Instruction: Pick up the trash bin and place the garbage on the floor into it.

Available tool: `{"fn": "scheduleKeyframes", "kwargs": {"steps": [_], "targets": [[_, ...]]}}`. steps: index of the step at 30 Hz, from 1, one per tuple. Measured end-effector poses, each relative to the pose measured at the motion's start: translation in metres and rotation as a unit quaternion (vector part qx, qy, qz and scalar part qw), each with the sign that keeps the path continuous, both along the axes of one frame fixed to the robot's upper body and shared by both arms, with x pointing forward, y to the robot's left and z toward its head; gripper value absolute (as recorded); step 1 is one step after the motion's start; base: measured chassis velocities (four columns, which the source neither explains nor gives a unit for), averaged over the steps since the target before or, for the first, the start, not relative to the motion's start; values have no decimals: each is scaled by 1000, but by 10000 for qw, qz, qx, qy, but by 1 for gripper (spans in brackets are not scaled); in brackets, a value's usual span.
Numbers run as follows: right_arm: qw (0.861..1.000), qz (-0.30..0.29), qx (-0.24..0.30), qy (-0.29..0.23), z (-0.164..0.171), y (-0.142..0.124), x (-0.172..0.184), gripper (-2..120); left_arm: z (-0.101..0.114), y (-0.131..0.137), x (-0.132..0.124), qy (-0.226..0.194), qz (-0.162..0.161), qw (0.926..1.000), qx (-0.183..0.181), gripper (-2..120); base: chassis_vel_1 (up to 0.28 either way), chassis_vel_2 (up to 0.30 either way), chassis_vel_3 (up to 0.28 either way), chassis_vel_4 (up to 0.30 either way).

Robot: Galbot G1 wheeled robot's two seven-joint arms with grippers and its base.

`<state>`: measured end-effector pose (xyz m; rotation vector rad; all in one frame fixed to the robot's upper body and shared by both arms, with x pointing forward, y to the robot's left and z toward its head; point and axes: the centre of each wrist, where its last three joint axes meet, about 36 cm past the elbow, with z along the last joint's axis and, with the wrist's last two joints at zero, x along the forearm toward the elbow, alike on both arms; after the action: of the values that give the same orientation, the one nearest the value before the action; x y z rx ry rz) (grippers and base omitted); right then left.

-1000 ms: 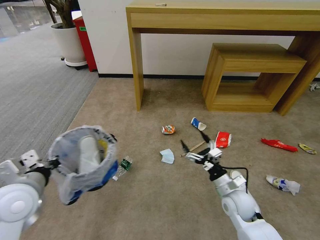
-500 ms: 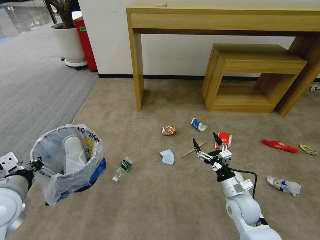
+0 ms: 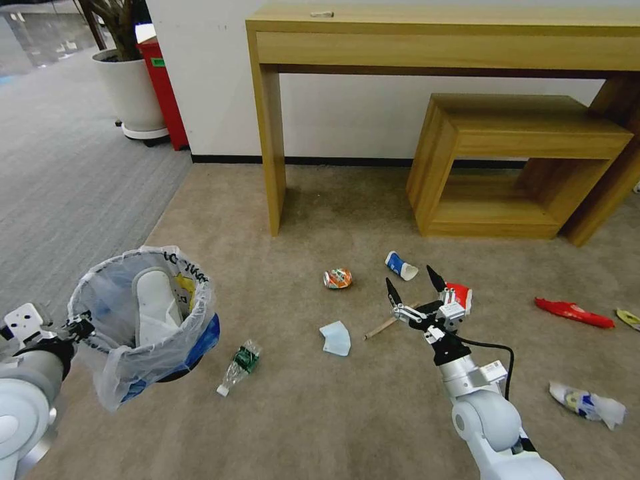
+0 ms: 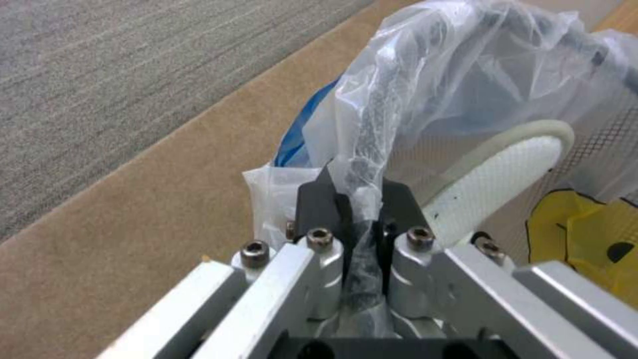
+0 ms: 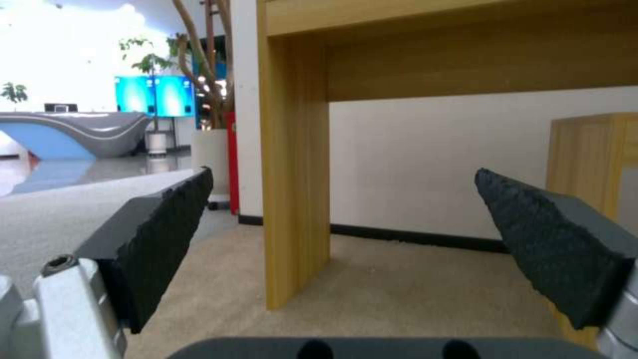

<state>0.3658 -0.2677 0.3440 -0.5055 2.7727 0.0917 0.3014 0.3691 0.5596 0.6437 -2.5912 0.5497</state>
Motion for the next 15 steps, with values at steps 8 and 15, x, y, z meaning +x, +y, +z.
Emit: {"fn": "scheduleKeyframes", "kwargs": {"steps": [8, 15], "targets": [[9988, -385, -232, 185, 1, 0, 1, 100, 1, 0, 0, -21, -12, 10000, -19, 2, 0, 0, 0, 0], [9786, -1263, -1084, 1214, 28, -30, -11, 100, 2, 1, 1, -51, 2, 10000, -30, 2, 0, 0, 0, 0]]}}
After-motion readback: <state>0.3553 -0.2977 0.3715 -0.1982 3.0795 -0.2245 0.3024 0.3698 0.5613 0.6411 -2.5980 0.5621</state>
